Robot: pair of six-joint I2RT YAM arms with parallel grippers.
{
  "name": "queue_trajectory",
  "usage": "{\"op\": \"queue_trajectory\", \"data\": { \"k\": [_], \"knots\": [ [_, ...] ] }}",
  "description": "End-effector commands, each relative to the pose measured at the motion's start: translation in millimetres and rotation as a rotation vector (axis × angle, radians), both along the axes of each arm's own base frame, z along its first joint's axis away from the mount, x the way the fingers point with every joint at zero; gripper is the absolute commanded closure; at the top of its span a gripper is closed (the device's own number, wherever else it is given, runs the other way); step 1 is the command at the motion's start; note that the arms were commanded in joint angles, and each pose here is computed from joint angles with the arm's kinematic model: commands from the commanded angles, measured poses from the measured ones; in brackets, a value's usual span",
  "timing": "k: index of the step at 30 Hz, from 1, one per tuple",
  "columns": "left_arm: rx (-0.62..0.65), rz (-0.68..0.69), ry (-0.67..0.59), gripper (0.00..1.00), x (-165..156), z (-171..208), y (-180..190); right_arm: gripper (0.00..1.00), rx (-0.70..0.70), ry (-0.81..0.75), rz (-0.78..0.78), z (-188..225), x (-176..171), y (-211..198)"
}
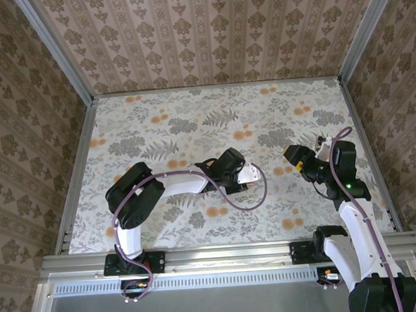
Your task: Unlock with the key
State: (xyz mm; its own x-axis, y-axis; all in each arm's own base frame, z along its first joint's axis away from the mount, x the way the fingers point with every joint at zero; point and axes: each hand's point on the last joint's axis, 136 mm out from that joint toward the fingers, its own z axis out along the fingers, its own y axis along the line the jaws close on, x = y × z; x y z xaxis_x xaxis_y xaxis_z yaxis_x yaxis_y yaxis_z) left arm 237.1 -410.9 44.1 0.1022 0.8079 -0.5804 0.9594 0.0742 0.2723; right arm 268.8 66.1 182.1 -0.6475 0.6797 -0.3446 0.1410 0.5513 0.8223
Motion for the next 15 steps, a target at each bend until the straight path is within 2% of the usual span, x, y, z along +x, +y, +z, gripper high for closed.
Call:
{"op": "queue_trajectory", "data": {
  "k": [1,15],
  "knots": [
    [0.009,-0.031,0.034,0.72,0.0,-1.5,-5.8,0.27,0.005,-0.016,0.018,-1.1,3.0,1.3],
    [0.081,-0.061,0.079,0.68,0.0,-16.9,1.3,0.27,0.033,-0.016,0.035,3.1,2.1,4.0]
  ]
}}
